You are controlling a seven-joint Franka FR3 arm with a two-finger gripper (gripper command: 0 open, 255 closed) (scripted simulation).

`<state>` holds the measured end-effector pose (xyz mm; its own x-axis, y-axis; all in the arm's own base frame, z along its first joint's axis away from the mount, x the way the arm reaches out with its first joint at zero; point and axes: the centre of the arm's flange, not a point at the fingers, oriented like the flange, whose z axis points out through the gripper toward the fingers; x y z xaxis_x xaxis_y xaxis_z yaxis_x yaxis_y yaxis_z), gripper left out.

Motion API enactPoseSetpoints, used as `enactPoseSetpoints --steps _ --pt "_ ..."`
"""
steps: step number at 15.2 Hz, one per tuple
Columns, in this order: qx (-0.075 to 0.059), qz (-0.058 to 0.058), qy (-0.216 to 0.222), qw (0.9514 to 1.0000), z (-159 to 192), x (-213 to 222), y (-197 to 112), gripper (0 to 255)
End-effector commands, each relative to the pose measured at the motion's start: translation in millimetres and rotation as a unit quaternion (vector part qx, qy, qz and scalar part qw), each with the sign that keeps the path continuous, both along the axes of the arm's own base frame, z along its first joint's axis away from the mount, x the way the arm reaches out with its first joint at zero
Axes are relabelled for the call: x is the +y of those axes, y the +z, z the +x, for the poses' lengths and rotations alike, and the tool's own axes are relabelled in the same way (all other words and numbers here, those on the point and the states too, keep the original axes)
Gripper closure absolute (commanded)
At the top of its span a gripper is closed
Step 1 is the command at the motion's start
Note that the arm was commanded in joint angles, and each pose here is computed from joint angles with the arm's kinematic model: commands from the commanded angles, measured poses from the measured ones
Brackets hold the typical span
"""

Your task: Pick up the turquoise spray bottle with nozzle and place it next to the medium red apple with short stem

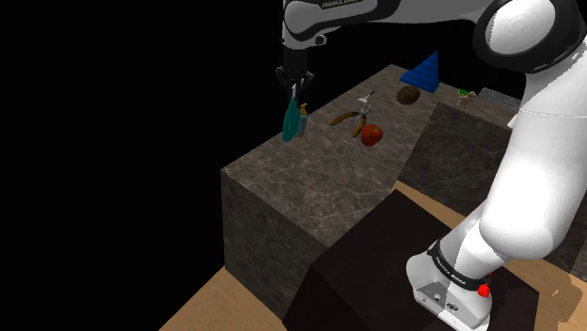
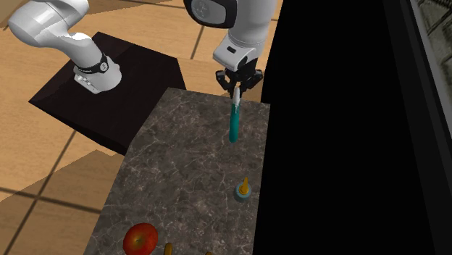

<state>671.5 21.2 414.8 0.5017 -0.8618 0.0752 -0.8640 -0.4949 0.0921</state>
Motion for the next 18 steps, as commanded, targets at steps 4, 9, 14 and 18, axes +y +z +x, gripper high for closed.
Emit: enactPoseSetpoints --steps 4,9,14,18 --pt "0.0 0.0 0.0 1.0 0 -1 27 255" --pt "0.0 0.0 0.0 1.0 0 -1 54 255" --pt "0.0 0.0 0.0 1.0 0 -1 80 255" --pt "0.0 0.0 0.0 1.0 0 -1 101 255"
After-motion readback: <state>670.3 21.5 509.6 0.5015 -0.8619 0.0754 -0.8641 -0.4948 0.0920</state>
